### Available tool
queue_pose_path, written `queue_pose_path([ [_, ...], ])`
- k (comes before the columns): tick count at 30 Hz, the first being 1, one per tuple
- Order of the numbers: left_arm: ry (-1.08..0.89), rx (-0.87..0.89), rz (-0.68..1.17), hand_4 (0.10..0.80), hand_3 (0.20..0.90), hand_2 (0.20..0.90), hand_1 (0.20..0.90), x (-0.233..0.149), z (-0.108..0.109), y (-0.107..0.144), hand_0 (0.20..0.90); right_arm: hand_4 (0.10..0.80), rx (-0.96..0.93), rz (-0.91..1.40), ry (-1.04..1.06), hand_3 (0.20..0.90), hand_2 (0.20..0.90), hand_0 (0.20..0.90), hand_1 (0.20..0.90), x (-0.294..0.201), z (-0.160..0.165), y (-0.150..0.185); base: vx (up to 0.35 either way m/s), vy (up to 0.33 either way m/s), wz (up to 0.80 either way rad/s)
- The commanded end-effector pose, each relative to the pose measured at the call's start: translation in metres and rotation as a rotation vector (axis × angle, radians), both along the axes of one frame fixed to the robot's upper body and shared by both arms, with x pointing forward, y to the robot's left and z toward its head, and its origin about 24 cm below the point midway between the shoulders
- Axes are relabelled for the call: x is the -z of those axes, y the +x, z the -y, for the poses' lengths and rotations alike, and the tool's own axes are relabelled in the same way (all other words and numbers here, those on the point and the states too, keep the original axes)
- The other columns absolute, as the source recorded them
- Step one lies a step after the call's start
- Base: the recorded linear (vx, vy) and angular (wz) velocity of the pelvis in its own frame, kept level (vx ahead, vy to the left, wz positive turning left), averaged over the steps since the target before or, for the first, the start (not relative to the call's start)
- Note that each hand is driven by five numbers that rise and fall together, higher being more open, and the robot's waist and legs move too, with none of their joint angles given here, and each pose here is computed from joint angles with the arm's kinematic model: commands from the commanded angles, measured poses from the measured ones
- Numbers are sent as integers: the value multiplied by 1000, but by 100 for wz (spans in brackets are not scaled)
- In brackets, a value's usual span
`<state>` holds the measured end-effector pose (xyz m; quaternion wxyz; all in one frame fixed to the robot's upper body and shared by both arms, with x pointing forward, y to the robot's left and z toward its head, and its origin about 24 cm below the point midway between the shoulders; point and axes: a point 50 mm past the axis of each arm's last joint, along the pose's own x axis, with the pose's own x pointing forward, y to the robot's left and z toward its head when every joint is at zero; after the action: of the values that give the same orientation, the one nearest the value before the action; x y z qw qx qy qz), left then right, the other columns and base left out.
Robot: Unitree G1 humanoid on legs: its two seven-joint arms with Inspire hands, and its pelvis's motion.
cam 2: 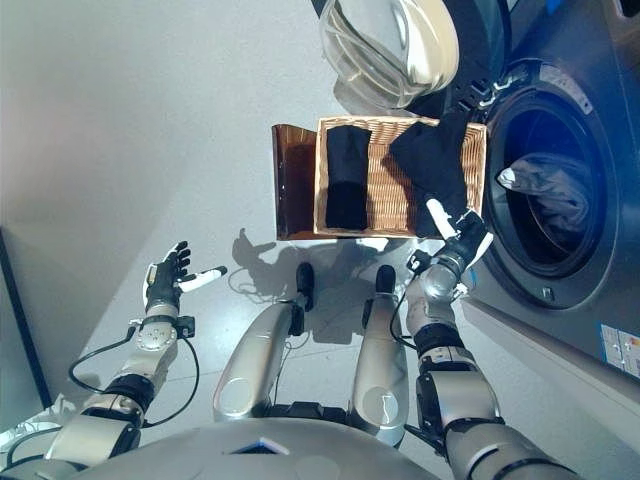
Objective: Pick up the clothes and place them into the washing machine
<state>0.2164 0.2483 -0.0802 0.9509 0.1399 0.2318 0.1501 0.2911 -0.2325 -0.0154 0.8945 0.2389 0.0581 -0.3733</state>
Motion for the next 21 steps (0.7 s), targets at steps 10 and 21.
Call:
queue_pose_path([
  [10,-46,-105,-9,800,900,900,900,9,-2,-11,900,300,489,481,526,200,200,200,200,-6,16,-12,13,4,-3],
  [21,-80,-101,-49,800,900,900,900,16,3,-17,900,300,599,553,607,200,200,200,200,-7,32,-14,-1,9,-2],
])
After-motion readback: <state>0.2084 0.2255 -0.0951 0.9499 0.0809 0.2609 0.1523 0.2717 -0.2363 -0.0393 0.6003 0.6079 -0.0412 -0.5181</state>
